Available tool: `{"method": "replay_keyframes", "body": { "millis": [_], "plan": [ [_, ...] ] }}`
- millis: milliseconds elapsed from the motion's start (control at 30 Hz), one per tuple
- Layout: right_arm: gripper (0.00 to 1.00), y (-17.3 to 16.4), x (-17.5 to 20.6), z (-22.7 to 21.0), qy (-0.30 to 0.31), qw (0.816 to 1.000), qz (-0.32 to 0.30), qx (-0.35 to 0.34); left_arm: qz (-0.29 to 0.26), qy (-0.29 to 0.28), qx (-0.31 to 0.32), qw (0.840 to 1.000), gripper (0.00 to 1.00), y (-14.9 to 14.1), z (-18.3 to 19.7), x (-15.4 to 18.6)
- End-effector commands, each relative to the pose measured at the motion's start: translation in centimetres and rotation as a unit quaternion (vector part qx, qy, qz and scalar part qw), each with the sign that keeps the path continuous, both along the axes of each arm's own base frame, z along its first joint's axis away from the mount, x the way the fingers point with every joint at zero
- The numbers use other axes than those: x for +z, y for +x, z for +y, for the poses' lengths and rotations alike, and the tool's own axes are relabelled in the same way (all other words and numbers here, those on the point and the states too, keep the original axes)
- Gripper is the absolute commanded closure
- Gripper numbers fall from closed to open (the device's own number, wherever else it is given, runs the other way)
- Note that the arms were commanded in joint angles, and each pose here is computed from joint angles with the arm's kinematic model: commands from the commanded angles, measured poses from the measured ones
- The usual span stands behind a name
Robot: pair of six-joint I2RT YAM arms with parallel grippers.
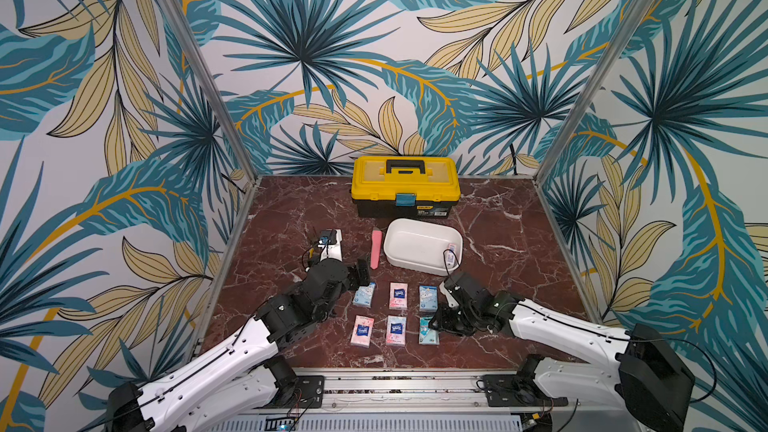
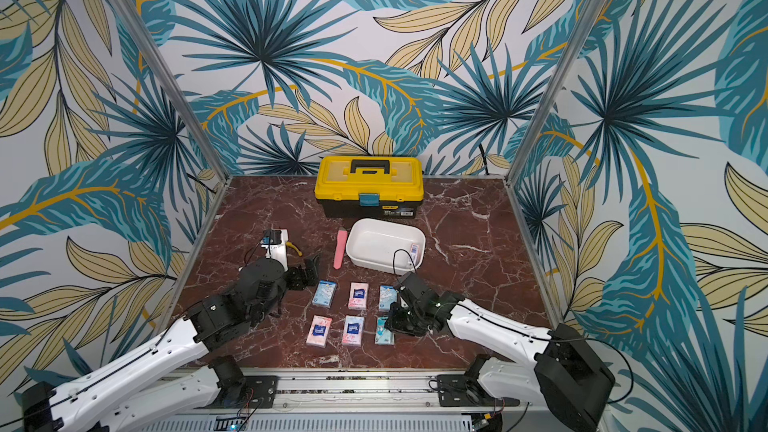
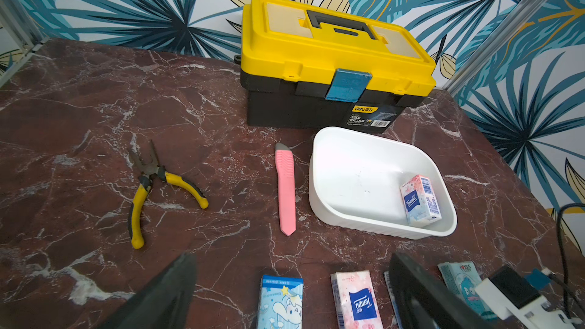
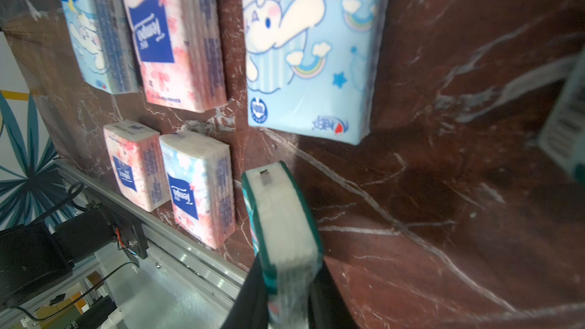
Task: Take the pocket tissues out of the storage box
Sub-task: Place the pocket tissues at the center of the board.
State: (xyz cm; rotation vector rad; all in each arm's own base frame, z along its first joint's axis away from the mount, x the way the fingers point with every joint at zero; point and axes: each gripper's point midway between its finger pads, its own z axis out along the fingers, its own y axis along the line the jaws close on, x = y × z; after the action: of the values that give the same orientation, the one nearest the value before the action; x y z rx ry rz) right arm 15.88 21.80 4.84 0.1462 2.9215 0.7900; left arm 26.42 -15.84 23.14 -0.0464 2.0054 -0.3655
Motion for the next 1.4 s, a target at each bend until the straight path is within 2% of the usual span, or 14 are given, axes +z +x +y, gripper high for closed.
{"method": "replay_keyframes", "body": {
  "millis": [0,367,933,1167,1367],
  "plan": [
    [0.76,-0.7,-1.0,-0.2,-0.006,1.0,0.019,0.001,0.001,0.007,0.006,1.0,0.0,0.0,0.5,-0.5],
    [0.72,-0.2,-1.6,-1.0,-0.044,0.999,0.016,0.0,-0.003,0.004,0.007,1.0,0.0,0.0,0.5,-0.2],
    [0.48,0.7,-0.1,-1.6,-0.093,0.996,0.004,0.017,-0.016,0.009,0.02,1.0,0.0,0.4,0.9,0.5],
    [0.38,2.3,2.9,-2.6,-0.141,0.989,-0.034,0.034,-0.026,0.011,0.032,0.999,0.0,0.6,1.3,1.1],
    [0.32,5.1,6.9,-3.1,-0.185,0.978,-0.09,0.046,-0.038,0.015,0.048,0.998,0.0,0.8,1.8,1.7]
  ]
}}
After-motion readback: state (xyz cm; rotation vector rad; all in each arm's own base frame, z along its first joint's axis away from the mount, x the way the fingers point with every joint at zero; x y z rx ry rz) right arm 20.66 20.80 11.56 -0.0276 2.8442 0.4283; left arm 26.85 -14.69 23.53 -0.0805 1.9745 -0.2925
